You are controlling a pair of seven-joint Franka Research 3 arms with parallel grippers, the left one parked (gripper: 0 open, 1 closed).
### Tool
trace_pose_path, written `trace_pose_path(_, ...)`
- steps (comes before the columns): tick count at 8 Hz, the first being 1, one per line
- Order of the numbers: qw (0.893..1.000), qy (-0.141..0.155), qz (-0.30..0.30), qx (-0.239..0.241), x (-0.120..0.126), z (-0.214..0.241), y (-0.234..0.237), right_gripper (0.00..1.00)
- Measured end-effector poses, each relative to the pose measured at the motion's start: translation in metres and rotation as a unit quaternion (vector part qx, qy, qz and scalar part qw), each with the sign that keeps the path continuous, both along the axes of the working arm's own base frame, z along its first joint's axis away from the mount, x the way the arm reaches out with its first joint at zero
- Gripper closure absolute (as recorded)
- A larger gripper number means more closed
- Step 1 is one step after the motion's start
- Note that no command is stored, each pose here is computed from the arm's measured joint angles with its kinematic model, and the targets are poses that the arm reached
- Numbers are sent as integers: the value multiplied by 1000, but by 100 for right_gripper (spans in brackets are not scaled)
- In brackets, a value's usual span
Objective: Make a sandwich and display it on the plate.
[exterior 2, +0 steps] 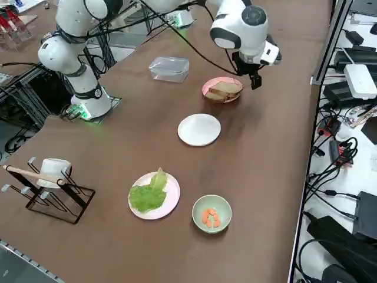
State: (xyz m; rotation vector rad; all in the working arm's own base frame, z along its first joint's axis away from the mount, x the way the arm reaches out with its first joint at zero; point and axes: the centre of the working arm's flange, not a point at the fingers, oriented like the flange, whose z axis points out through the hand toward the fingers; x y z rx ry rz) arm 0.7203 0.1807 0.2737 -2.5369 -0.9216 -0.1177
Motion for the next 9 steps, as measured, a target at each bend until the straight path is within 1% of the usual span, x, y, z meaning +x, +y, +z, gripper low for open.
trace_pose_path(2, 999, 10, 37, 2, -6, -25, 7, 1)
trace_pose_path(4, 998, 30, 61, 6, -13, -38, 6, 1)
trace_pose_path(6, 997, 40, 69, 9, -15, -41, 4, 3)
trace_pose_path(9, 996, 45, 71, 8, -17, -46, 4, 3)
